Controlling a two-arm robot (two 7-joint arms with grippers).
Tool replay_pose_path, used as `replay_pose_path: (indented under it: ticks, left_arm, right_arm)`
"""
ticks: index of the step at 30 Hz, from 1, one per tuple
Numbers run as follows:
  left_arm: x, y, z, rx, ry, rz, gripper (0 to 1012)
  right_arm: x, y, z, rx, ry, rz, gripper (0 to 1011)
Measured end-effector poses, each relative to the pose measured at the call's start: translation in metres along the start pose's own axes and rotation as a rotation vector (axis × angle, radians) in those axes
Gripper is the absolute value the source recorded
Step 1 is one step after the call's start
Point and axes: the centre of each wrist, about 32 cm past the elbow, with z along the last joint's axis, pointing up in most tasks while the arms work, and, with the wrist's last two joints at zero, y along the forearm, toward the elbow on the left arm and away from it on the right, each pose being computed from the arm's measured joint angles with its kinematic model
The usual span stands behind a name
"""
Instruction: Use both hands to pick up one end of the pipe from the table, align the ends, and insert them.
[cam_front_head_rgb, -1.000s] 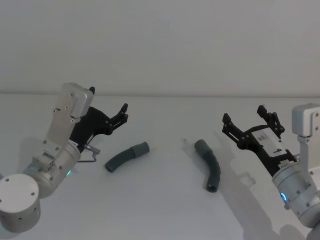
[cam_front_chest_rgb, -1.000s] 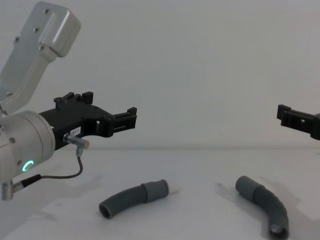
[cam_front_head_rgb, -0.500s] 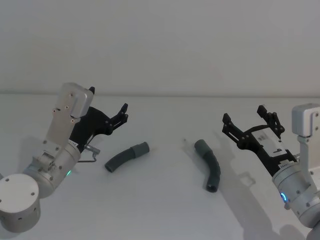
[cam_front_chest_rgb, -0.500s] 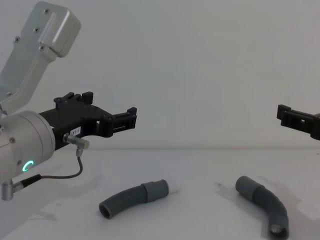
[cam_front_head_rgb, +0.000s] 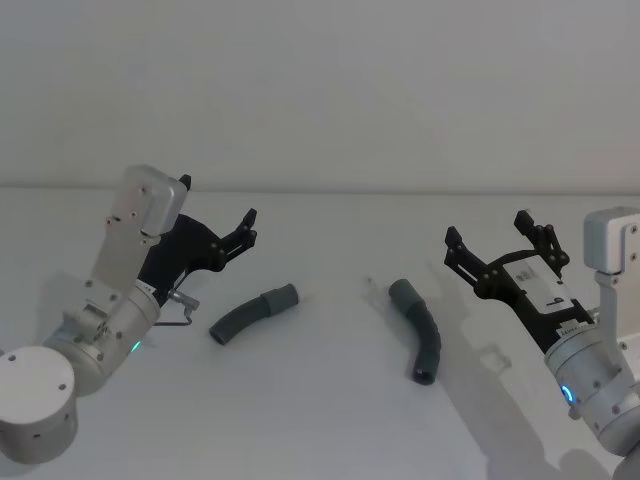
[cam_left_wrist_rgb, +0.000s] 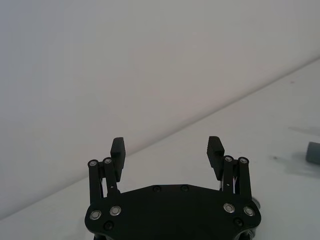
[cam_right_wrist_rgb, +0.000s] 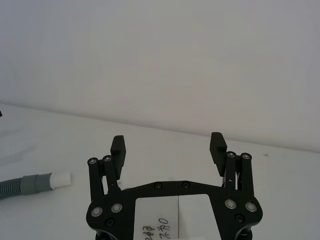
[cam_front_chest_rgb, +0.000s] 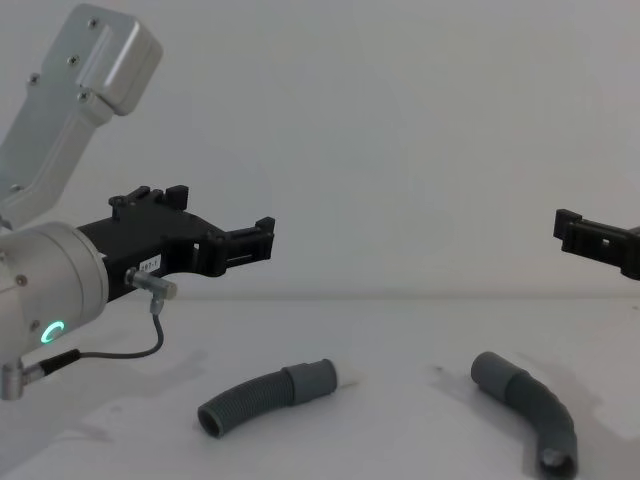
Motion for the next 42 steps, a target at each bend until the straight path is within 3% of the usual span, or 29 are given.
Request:
replay_pose_path:
  ticks: [7, 18, 24, 29, 34, 42]
  left_arm:
    - [0.0089, 0.0015, 0.0031, 0.018, 0.002, -0.057, 1001]
    - [0.0315, 0.0026, 0.0107, 0.069, 0.010, -0.216, 1001]
    - [0.0448, -0.0015, 0.0133, 0.116, 0.016, -0.315, 1001]
    - [0.0506, -0.0064, 0.0134, 0.150, 0.021, -0.372, 1001]
    - [0.0518, -0.0108, 0.0123, 0.179, 0.030, -0.410, 1001]
    - [0.0470, -0.0186, 0.0074, 0.226, 0.049, -0.439, 1001]
  right_arm:
    - [0.000, 0.000, 0.000, 0.000, 0.000, 0.000, 1002]
    - [0.000, 0.000, 0.000, 0.000, 0.000, 0.000, 1002]
    - [0.000, 0.000, 0.000, 0.000, 0.000, 0.000, 1001]
    - [0.000, 0.000, 0.000, 0.000, 0.000, 0.000, 1001]
    - [0.000, 0.000, 0.000, 0.000, 0.000, 0.000, 1002]
    - [0.000, 0.000, 0.000, 0.000, 0.000, 0.000, 1002]
